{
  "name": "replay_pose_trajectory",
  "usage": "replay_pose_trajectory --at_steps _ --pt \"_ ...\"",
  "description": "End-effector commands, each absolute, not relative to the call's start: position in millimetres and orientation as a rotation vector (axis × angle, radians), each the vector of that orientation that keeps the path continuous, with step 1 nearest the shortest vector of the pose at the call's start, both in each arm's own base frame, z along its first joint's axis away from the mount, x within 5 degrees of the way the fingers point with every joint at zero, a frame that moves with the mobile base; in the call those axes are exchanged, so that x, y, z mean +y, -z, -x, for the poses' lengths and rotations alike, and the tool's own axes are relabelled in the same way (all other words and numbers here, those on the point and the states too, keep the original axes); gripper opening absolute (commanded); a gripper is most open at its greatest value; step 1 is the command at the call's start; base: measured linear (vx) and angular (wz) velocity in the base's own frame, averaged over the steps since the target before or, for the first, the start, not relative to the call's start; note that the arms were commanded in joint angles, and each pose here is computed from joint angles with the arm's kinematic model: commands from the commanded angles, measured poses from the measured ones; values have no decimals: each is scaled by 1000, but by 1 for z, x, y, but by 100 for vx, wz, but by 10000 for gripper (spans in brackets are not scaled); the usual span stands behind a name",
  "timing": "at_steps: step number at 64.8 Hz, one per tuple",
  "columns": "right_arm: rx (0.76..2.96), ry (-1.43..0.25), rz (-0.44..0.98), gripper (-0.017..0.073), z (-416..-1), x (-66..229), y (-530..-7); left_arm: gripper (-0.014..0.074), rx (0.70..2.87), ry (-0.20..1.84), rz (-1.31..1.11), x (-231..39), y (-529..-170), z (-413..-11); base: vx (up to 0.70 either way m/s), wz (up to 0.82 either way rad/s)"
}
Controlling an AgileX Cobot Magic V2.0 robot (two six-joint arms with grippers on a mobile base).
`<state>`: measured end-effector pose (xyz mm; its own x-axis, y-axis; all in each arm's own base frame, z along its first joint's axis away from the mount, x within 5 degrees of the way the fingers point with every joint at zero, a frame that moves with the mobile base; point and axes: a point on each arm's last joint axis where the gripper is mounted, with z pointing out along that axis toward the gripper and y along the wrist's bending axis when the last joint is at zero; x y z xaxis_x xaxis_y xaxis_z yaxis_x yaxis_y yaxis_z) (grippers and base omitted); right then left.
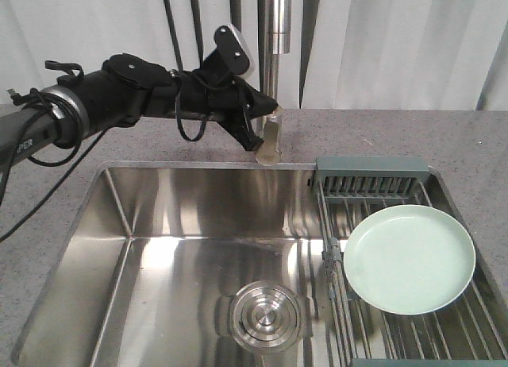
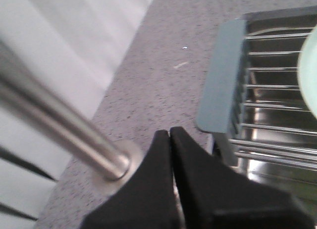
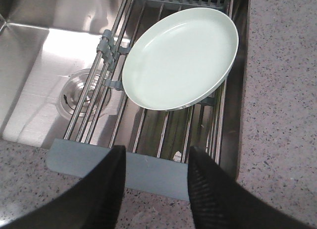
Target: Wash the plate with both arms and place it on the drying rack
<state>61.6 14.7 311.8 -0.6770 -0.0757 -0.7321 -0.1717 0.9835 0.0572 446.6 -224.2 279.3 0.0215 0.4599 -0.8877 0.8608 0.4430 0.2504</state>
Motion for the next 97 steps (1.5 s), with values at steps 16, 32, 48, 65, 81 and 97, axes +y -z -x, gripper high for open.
replay_pose_trajectory --at_steps 16,32,48,65,81,97 --pt "2248 -150 168 291 -66 15 -322 -8 1566 482 -1056 -200 -370 -417 0 0" --pt "2248 -150 168 291 -66 15 -322 -7 1877 396 -804 -168 -410 -387 0 0" --pt "2248 -150 168 291 -66 15 -322 -7 2187 117 -487 -121 -428 -358 0 0" --pt "2248 -150 168 291 -66 15 -322 -6 2196 59 -330 -90 -425 -314 0 0" --pt "2248 -150 168 291 -66 15 -322 -6 2205 71 -235 -62 -401 -261 0 0" --pt "2248 -150 168 291 -66 15 -322 -6 2202 82 -120 -38 -377 -210 0 0"
